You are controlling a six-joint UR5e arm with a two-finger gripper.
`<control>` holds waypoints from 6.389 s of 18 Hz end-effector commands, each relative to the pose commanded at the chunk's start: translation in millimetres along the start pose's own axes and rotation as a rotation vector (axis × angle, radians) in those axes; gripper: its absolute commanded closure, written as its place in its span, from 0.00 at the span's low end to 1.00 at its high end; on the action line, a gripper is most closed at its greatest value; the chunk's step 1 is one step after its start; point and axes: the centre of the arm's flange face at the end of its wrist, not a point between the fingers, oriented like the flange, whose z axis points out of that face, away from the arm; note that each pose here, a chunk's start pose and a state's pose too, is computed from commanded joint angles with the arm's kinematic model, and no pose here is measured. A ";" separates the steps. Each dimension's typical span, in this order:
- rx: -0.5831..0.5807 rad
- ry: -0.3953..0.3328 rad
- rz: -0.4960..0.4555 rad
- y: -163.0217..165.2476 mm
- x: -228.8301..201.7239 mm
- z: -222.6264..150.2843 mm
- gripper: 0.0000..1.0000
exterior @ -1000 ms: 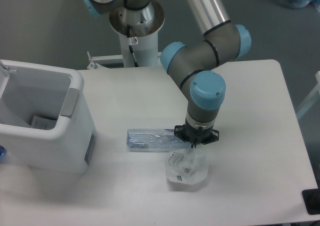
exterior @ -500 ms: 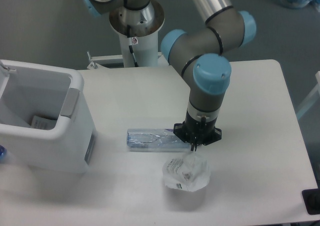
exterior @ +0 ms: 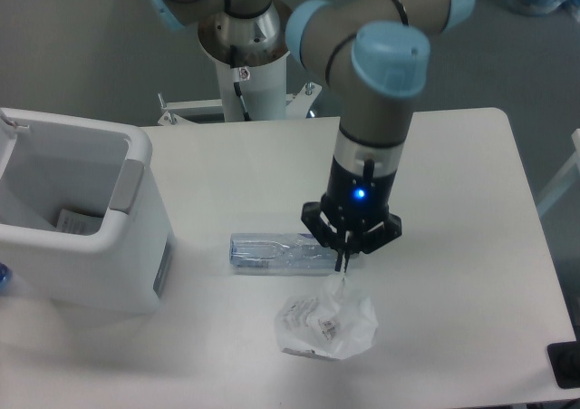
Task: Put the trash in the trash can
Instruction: 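Carry the plastic bag over the white trash bin, then open the gripper to drop the bag into the bin, then move the gripper back over the clear water bottle, then lower onto the bottle cap end and close the gripper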
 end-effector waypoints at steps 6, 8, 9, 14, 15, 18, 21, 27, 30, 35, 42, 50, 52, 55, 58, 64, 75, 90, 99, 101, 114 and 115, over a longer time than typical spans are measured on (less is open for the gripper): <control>0.131 0.053 0.081 -16.4 69.5 -68.0 1.00; 0.151 0.056 0.094 -12.7 84.0 -83.2 1.00; 0.151 0.058 0.098 -10.2 88.4 -85.0 1.00; 0.135 0.108 0.146 -12.0 132.1 -82.2 1.00; 0.122 0.124 0.150 -11.4 141.0 -81.4 1.00; 0.068 0.184 0.165 -7.0 173.5 -80.9 1.00; 0.063 0.208 0.172 0.9 188.4 -86.6 1.00; 0.051 0.238 0.185 14.8 207.8 -81.1 1.00; 0.043 0.253 0.202 19.7 221.1 -78.7 0.96; 0.020 0.280 0.223 26.9 240.8 -68.3 0.91; 0.039 0.267 0.249 29.0 252.9 -84.5 0.00; 0.062 0.244 0.251 26.3 248.5 -97.8 0.00; 0.076 0.211 0.219 24.7 224.2 -105.1 0.00; 0.097 0.152 0.159 24.1 178.5 -117.0 0.00; 0.108 0.097 0.121 25.6 129.9 -123.0 0.00; 0.062 0.060 0.164 41.3 53.6 -87.1 0.00; 0.019 0.087 0.363 56.2 -22.5 4.9 0.00; -0.288 0.162 0.655 80.0 27.7 125.4 0.00; -0.369 0.274 0.748 104.1 78.3 178.4 0.00; -0.401 0.271 0.756 109.0 79.6 184.7 0.00; -0.524 0.319 0.825 134.5 97.1 231.9 0.00; -0.534 0.318 0.827 135.9 97.0 234.3 0.00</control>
